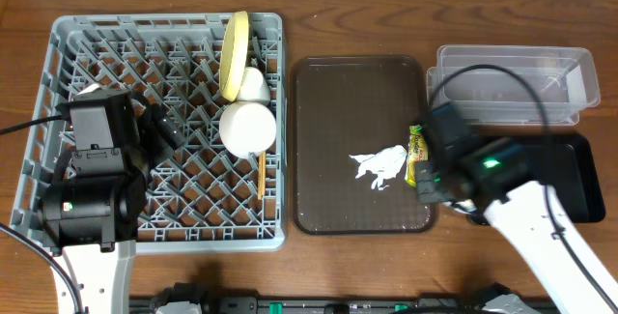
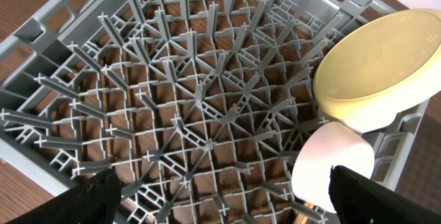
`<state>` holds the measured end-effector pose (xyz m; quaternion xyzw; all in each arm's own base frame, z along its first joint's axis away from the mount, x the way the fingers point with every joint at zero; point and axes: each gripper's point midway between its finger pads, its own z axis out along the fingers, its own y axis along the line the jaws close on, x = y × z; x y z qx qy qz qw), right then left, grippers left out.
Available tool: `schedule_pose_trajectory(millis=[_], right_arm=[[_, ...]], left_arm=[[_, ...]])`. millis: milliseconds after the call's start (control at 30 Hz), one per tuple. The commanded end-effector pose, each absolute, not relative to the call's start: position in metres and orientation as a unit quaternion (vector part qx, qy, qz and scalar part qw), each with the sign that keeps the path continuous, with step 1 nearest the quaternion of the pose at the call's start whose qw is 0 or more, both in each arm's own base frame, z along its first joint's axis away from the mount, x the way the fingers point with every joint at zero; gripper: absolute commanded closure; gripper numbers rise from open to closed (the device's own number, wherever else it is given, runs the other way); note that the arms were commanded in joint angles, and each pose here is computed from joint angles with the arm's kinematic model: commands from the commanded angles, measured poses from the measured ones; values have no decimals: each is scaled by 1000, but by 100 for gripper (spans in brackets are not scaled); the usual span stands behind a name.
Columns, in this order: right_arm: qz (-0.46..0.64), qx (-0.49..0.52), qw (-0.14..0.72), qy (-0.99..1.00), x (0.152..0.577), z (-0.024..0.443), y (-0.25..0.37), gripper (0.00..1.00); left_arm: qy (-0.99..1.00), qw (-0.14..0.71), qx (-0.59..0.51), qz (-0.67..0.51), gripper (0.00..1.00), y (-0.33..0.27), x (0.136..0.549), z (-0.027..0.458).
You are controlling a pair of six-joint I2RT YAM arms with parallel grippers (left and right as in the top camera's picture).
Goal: Sort waste into correct bins and load items into the dishwasher rack
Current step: 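Carry the blue bowl with the right gripper over the black tray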
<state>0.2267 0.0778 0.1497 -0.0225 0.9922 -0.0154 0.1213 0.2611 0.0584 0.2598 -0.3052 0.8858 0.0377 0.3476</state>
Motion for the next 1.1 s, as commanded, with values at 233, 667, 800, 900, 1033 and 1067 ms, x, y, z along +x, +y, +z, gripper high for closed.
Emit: schedule_pose_trajectory(millis=[233, 667, 800, 900, 1033, 1067], right_arm=[[154, 40, 162, 974, 250, 177, 28, 99], [308, 170, 301, 886, 261, 215, -53, 99], [349, 190, 324, 858, 264, 217, -64, 99], [370, 202, 329, 845, 267, 208, -69, 99], [384, 219, 320, 838, 268, 188, -75, 99], [387, 223, 318, 836, 268, 184, -77, 99]], left_arm=[[884, 350, -307, 44, 3, 62, 261, 262], [884, 350, -307, 44, 3, 62, 261, 262], [884, 350, -307, 43, 3, 62, 261, 262], [884, 349, -307, 43, 3, 62, 261, 262], [884, 349, -307, 43, 3, 62, 261, 262], [884, 350, -307, 44, 3, 62, 261, 262]])
